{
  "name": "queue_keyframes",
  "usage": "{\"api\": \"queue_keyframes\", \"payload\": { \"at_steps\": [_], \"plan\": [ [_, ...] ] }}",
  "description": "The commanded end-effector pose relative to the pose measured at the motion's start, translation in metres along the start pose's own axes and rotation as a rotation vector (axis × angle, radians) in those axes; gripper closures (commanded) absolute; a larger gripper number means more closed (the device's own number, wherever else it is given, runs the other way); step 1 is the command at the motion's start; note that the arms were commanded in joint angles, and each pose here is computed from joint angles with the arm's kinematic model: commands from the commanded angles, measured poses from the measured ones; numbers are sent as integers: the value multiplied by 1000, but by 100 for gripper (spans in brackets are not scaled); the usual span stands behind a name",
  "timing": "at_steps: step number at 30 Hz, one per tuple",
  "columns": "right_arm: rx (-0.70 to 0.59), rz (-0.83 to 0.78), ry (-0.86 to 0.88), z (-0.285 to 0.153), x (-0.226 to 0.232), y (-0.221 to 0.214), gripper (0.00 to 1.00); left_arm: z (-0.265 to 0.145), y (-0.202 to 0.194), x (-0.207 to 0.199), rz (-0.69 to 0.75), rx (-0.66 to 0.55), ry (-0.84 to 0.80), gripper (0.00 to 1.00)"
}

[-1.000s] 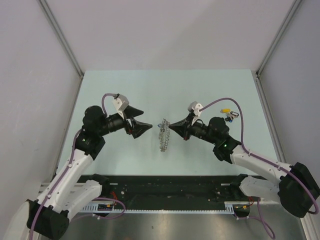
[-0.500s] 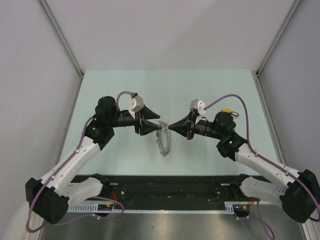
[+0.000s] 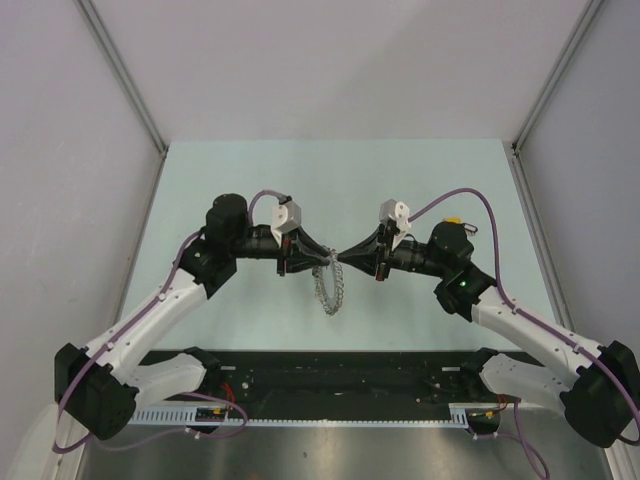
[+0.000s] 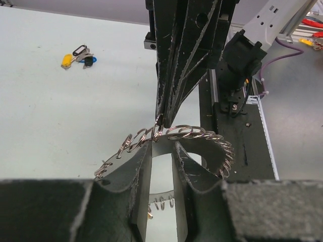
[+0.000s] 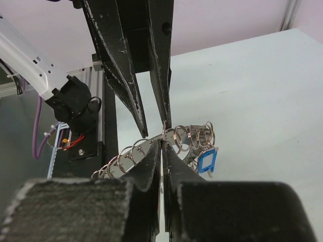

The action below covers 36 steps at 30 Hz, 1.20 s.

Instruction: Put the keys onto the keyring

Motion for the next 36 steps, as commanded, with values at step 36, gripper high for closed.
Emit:
{"api": "queue_keyframes", "payload": {
  "at_steps": [36],
  "plan": [
    [-90,-95,39,1,4,40,100,7,16,-14,6,-28,-82,63]
  ]
}}
Point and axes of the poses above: each gripper's point midway between its finger pads, its own z axis out along the fingers, its own x axis along the line the jaws close on, y = z × x, the point moved 1 cm from there along -z, back along the fingers, and after that the axes turned 14 degrees about -z, right-handed, at the moved point
